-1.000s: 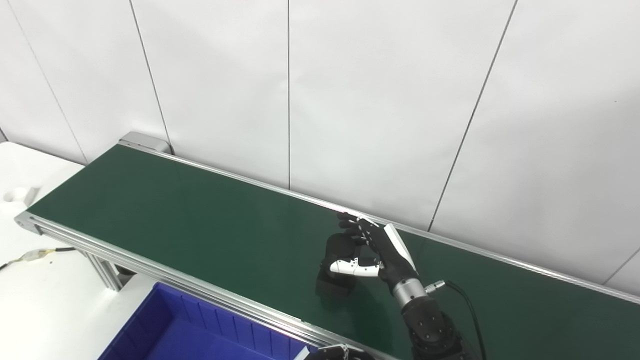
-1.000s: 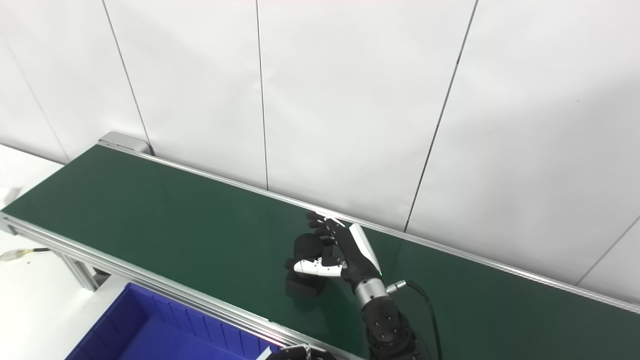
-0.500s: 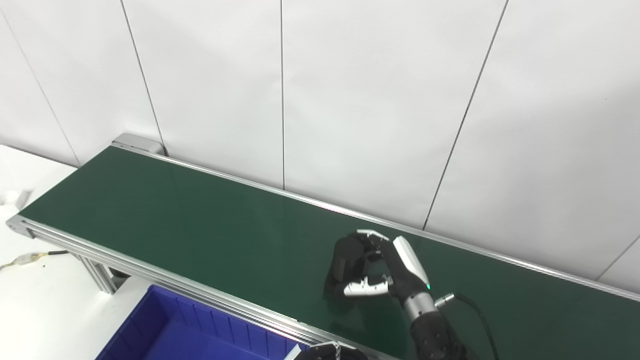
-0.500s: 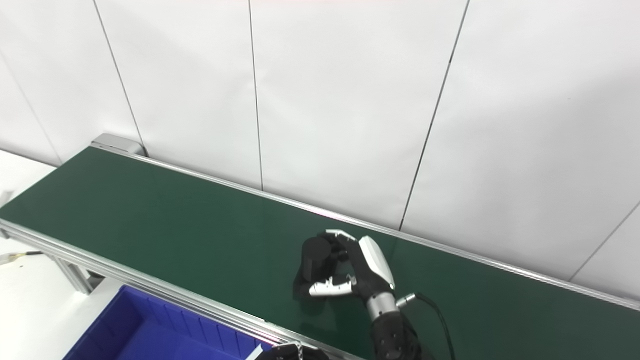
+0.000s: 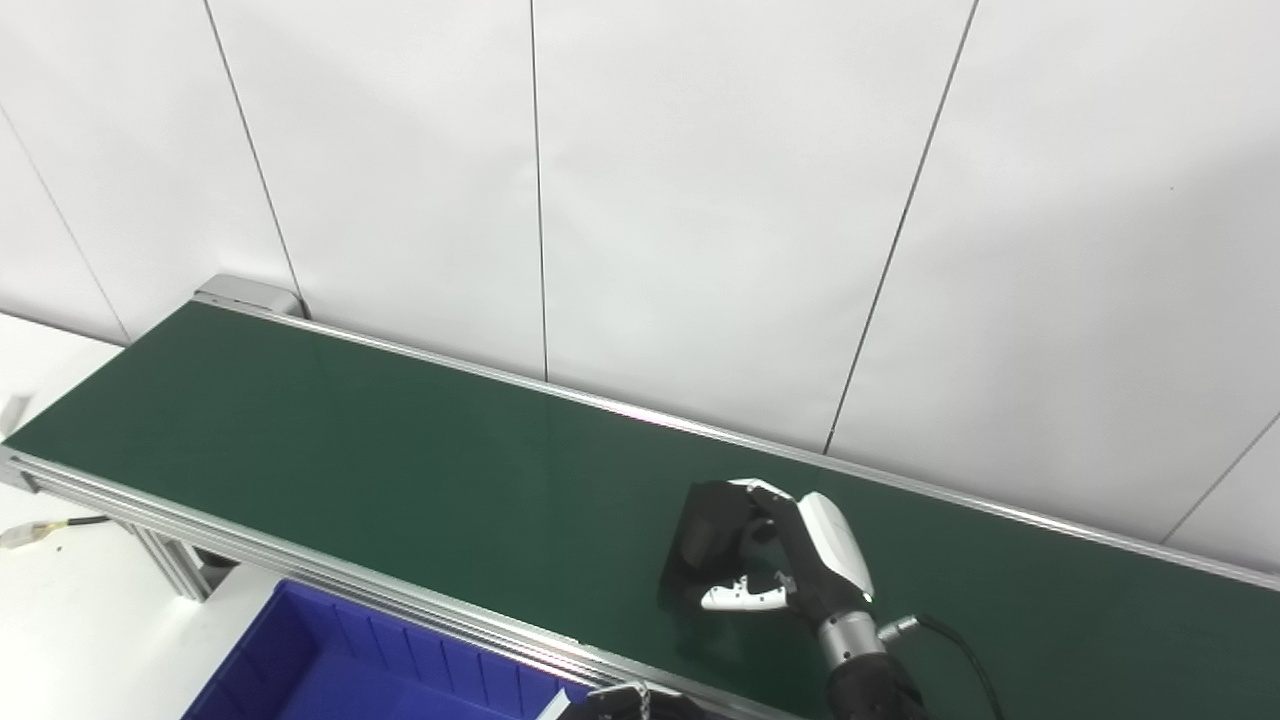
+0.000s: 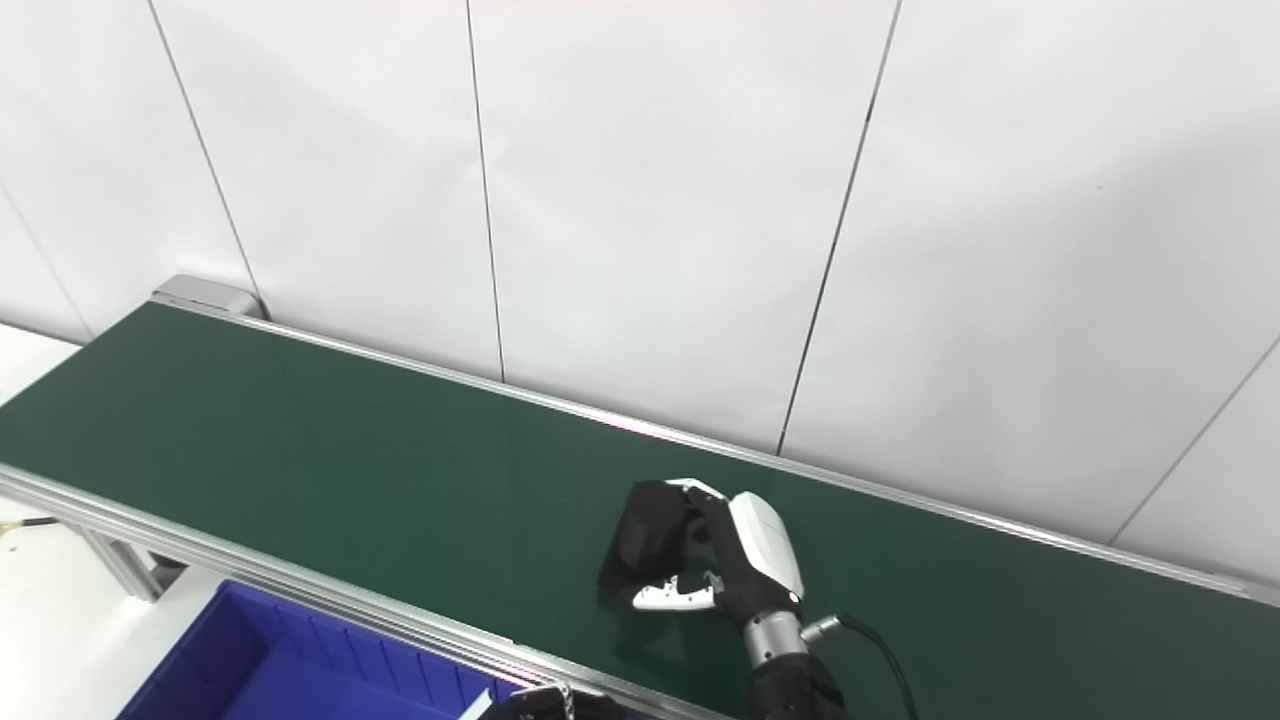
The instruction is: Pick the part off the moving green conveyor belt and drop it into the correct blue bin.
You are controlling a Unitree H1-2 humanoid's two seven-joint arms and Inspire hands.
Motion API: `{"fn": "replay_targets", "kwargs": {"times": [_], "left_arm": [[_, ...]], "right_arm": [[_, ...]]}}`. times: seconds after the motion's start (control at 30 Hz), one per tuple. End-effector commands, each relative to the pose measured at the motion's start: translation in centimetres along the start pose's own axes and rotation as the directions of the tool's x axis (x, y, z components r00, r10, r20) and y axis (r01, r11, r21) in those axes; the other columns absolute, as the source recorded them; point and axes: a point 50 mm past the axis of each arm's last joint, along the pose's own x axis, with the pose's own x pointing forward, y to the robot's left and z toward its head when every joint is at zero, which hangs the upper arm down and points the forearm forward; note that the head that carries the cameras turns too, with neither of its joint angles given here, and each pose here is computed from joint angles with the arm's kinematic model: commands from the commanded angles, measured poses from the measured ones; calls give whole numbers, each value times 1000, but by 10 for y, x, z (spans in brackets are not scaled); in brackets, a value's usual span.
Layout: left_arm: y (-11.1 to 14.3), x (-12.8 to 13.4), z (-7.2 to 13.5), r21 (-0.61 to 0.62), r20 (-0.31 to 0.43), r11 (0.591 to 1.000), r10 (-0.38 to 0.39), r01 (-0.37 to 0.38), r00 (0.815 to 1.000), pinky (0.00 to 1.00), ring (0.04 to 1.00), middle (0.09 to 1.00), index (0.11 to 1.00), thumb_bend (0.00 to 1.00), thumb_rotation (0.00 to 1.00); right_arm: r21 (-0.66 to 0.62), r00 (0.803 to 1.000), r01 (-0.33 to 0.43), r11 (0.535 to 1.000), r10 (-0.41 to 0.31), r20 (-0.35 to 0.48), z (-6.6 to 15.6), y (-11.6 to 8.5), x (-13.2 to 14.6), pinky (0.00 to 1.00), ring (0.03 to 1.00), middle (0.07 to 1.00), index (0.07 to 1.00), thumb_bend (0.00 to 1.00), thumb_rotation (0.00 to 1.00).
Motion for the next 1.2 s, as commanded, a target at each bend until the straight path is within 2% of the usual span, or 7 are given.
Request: {"fn": "replay_targets", "kwargs": {"times": [0.0,0.07,0.17,0.97,1.17], "left_arm": [[1,2,9,5,56,1000,-4,4,998,566,631,670,667,741,822],[2,2,10,9,57,1000,-6,5,998,570,634,671,668,735,827],[2,2,10,6,58,1000,-8,8,998,570,634,671,667,725,820],[-1,3,10,0,56,1000,-6,6,998,578,635,670,661,718,814],[-1,3,9,-8,55,1000,-6,6,998,582,637,670,661,728,822]], "right_arm": [[64,994,82,995,-86,68,7,-3,2,407,504,567,592,612,0],[102,989,120,988,-128,74,8,-2,1,369,451,517,551,528,0],[122,985,140,983,-150,79,11,-2,3,373,422,494,533,502,0],[123,975,170,978,-185,120,17,-5,6,365,405,485,526,500,0],[192,965,208,959,-233,122,29,-17,3,352,411,490,523,499,0]]}}
